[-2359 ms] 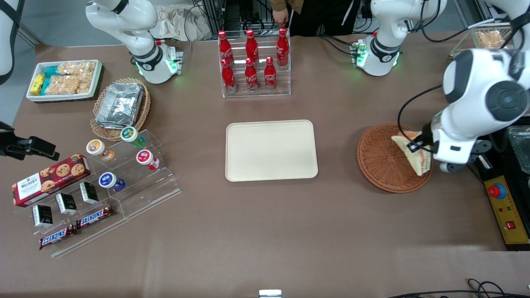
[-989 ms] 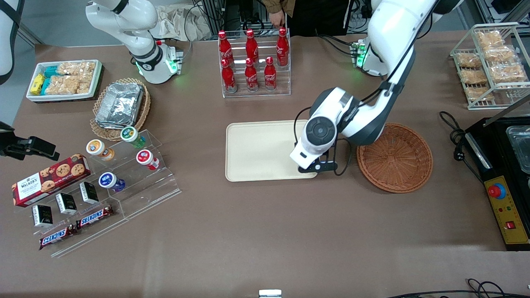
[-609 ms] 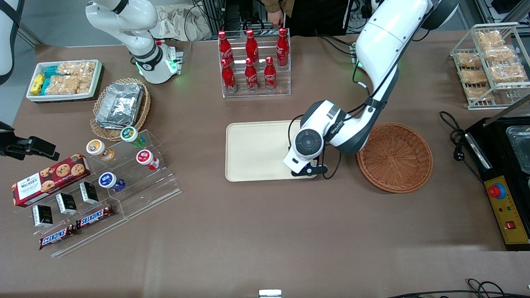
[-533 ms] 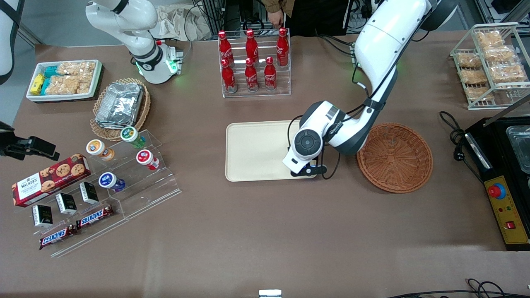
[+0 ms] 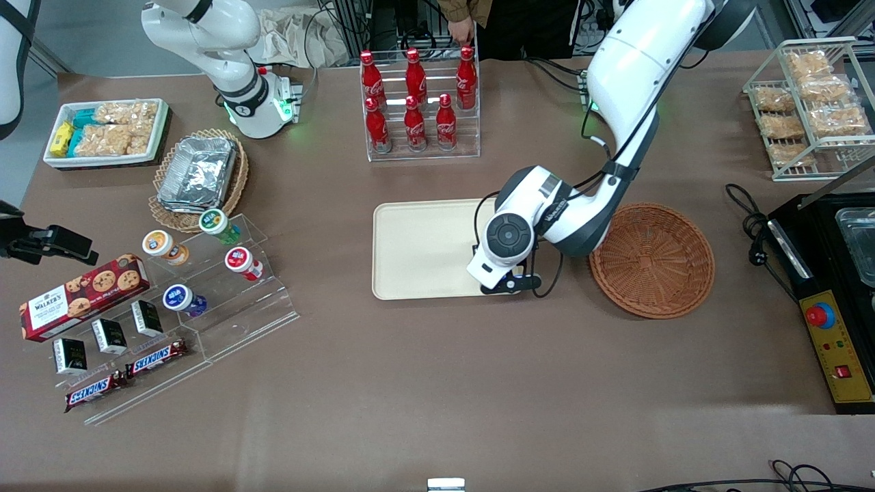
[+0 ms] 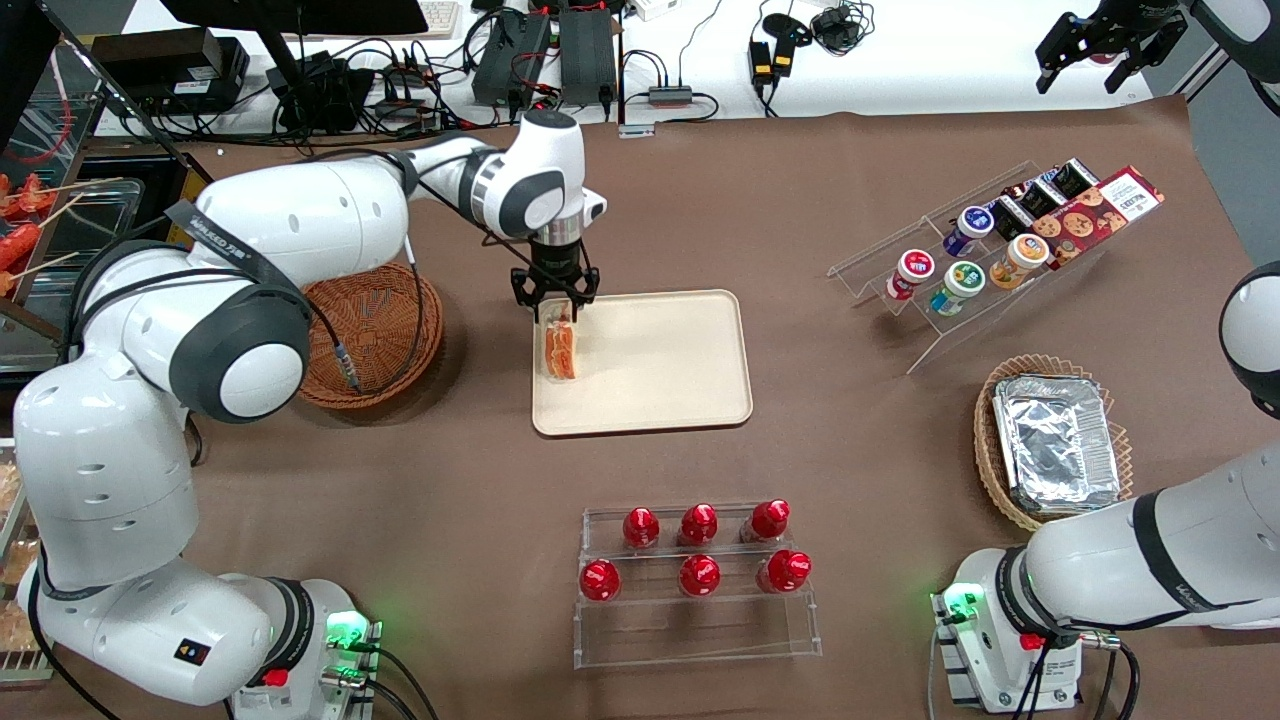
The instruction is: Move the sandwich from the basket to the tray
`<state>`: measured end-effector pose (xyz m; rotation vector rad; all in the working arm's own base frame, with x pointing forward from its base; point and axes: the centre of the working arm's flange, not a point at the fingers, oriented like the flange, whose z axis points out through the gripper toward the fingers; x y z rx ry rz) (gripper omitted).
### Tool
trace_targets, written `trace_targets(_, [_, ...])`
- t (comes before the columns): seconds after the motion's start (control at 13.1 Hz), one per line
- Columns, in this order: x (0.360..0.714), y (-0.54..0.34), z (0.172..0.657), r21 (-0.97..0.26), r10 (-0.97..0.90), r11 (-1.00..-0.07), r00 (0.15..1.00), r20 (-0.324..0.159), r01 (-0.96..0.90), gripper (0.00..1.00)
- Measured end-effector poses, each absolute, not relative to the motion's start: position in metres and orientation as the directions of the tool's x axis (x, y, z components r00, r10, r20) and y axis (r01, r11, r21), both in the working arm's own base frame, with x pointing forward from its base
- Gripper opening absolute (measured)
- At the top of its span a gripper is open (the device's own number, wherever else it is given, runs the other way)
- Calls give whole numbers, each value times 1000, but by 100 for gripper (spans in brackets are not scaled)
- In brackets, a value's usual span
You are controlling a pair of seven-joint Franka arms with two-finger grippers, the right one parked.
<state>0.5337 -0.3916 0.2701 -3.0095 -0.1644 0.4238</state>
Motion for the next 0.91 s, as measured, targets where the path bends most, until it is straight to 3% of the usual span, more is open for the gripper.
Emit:
trace_targets(0.23, [554, -368, 324, -144, 137, -984, 962, -235, 105, 100])
trace_targets(0.91, [624, -146, 457, -109, 95, -991, 981, -170, 77, 100])
